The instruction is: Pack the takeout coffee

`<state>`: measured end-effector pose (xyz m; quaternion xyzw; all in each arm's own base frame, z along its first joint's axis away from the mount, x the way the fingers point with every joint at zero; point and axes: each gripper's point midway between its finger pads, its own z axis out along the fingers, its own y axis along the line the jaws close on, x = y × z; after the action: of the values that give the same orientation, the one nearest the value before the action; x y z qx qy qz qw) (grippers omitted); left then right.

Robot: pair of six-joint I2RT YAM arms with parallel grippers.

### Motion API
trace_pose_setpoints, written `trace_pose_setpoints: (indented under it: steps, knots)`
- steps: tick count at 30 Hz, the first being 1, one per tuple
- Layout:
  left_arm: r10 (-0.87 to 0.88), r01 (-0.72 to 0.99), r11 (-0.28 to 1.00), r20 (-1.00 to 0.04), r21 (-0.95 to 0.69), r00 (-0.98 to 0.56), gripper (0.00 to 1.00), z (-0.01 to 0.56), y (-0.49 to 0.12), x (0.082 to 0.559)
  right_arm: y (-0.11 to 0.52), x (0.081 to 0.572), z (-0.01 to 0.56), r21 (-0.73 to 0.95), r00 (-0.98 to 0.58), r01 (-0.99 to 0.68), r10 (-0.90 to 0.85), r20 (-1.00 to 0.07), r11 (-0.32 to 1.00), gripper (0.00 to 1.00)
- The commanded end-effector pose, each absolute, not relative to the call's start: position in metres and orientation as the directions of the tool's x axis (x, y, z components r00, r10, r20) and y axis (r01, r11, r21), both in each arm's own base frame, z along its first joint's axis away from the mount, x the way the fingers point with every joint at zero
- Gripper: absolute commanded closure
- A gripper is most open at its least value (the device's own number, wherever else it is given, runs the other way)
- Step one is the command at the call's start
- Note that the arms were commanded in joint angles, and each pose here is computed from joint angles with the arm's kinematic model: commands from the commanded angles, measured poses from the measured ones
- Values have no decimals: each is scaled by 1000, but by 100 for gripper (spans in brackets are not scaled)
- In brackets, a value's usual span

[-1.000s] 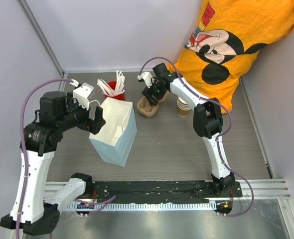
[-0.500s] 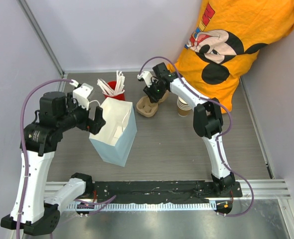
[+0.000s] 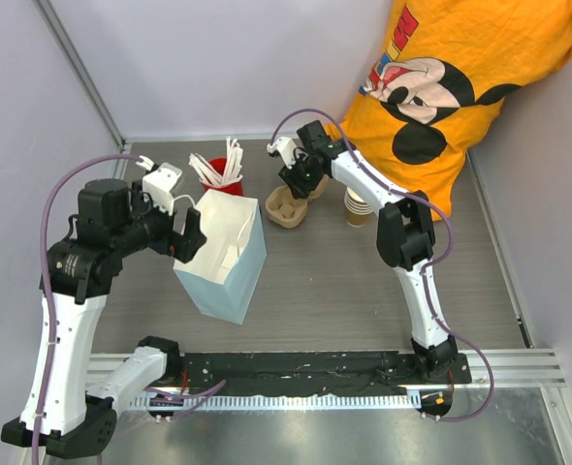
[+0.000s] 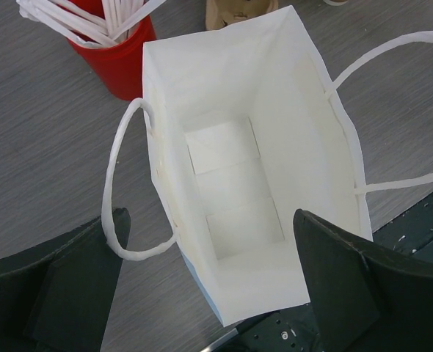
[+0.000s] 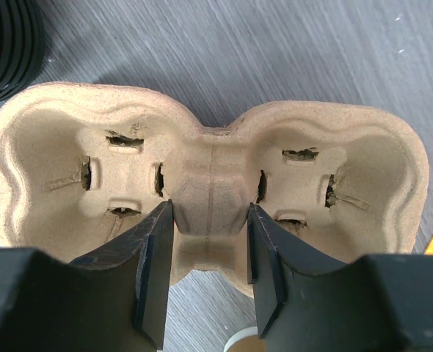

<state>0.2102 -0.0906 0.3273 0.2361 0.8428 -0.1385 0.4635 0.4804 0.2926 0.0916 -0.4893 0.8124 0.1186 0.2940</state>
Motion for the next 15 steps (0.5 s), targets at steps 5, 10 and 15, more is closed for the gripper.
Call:
trace_pose_setpoints:
  steps: [5,10,15]
  knots:
    - [242,534,845,-866,-33,-437,1,334,-94,208,296,485,164,-190,-256,-843,-686,-681,503,63]
    - [241,536,844,-867,-36,-437,1,334,-95,208,297,486,158,-183,-265,-843,-687,-677,506,60]
    - [238,536,844,-867,-39,-439,1,333,-95,207,298,485,130,-156,-298,-849,-702,-647,504,56]
